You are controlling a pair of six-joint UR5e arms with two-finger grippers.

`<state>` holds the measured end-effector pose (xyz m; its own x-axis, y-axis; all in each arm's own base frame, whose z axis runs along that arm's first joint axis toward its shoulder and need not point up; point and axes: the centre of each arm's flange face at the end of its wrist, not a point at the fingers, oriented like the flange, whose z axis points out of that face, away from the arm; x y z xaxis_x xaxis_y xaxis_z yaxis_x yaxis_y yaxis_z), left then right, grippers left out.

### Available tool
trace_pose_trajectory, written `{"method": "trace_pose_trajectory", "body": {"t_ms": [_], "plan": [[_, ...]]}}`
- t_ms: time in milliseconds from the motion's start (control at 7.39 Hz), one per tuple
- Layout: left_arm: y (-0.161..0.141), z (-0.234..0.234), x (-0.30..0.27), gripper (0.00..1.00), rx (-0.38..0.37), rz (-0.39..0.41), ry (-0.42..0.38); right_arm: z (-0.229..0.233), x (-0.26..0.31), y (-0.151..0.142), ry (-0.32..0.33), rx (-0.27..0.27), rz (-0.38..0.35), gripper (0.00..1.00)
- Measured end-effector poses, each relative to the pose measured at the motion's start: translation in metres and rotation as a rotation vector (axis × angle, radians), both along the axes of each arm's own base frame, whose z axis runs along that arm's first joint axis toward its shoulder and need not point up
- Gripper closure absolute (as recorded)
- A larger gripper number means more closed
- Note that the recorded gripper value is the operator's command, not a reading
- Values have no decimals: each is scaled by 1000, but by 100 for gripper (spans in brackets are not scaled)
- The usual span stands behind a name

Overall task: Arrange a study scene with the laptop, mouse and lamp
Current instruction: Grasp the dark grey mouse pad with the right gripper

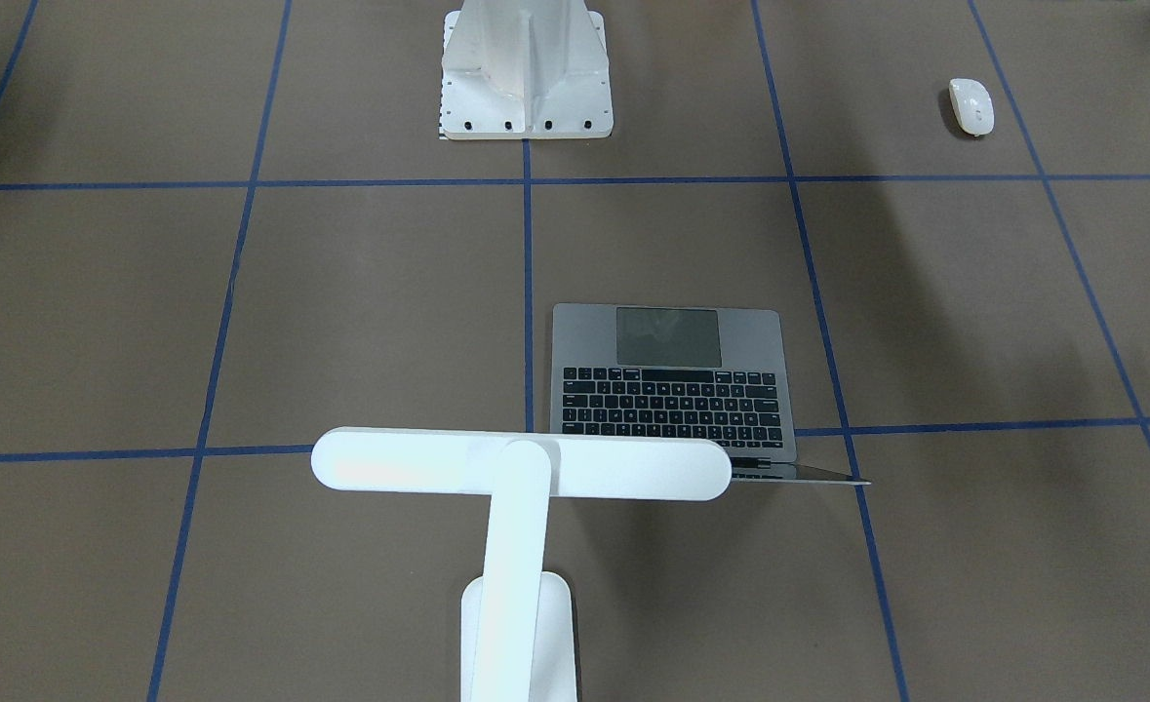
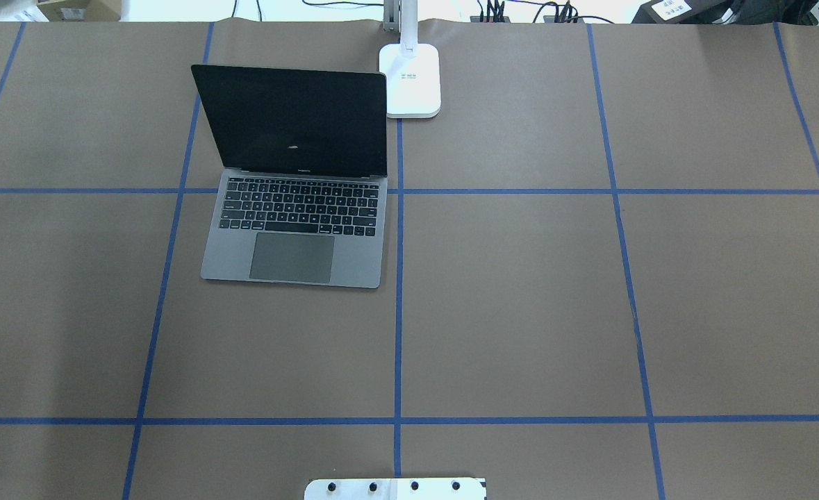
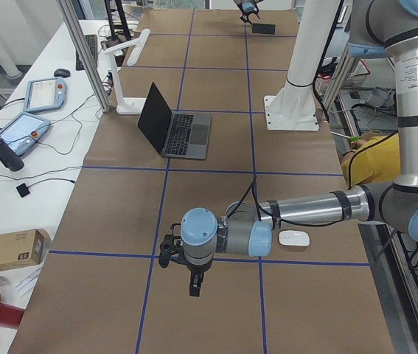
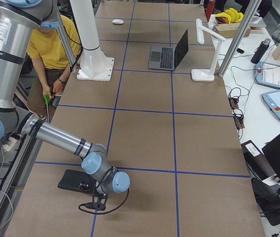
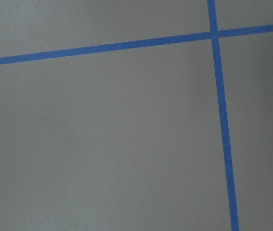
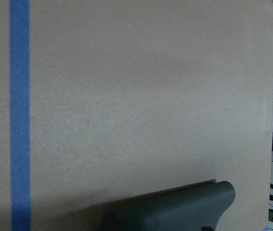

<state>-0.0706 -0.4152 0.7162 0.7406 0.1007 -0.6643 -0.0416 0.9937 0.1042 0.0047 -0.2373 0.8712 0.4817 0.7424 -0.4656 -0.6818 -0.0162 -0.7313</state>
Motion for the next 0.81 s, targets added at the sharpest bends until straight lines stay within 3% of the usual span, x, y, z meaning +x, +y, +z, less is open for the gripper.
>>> {"method": "trace_pose_trajectory", "body": {"t_ms": [270,406,541,676,811], "plan": [[0,0,0,0,0,0,1,3,-3,3,0,-5,-20,32],[0,0,0,0,0,-1,2,4,-5,3,1,-5,-32,38],[0,0,0,0,0,0,2,4,-7,3,3,-3,-46,48],[0,0,0,0,0,0,2,4,-9,3,3,1,-58,65],[0,0,0,0,0,-1,2,4,-9,3,-6,11,-71,91]]}}
